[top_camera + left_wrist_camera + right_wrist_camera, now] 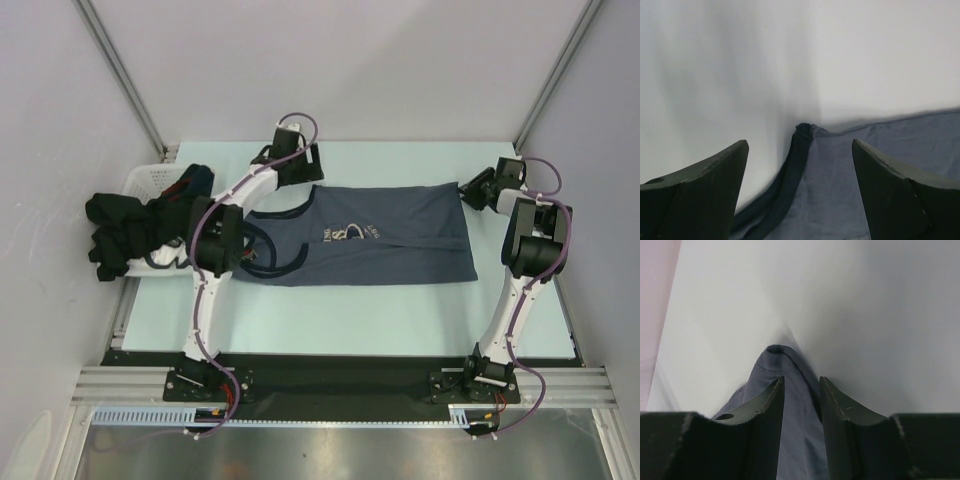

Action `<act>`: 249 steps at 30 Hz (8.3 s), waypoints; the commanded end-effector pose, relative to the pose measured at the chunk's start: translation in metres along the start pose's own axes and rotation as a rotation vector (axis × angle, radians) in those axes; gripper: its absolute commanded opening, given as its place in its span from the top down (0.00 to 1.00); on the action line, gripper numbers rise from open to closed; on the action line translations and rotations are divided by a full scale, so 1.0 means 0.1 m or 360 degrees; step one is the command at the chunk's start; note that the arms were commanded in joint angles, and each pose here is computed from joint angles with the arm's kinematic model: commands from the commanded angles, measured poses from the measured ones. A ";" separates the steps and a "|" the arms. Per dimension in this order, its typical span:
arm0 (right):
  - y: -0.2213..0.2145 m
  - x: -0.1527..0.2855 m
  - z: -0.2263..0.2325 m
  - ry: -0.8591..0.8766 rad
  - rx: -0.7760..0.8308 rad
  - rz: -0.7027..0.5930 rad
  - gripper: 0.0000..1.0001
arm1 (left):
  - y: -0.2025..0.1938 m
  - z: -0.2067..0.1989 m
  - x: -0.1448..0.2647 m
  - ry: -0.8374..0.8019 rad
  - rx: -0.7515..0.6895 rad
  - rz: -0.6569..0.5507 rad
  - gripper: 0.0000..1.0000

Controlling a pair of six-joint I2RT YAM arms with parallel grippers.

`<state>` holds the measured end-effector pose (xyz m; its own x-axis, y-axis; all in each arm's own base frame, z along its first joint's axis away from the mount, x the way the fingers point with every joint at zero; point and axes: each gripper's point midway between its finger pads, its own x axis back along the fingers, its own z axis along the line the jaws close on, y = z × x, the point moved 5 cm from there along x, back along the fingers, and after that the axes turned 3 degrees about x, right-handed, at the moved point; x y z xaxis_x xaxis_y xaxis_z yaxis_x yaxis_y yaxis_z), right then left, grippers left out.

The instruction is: Fold and stack the tank tops

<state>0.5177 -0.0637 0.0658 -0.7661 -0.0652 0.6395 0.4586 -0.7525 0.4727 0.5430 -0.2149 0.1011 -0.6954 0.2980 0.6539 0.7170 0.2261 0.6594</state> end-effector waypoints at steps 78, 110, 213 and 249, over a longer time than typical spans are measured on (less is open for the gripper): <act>0.11 -0.04 0.35 0.0233 0.0126 -0.0079 1.00 | 0.08 -0.19 -0.10 -0.0006 -0.0056 0.0087 0.36; 0.30 0.41 0.47 0.0273 0.0209 -0.0165 1.00 | 0.31 -0.36 0.36 -0.0153 -0.0196 -0.0225 0.96; -0.81 1.87 -0.40 -0.0273 0.0289 -0.0269 0.40 | -1.81 0.24 2.30 0.0200 0.0074 -0.0296 0.00; -2.74 2.38 -0.67 -0.0743 0.0273 0.0477 0.89 | -0.55 0.14 0.43 0.0374 0.0493 -0.0165 0.02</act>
<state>0.2353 0.0652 0.0646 -0.4925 0.0655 0.8679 0.6607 -0.6209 0.4218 0.4443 -0.1818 0.0708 -0.7100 -0.0340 0.7034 0.5690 0.5609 0.6014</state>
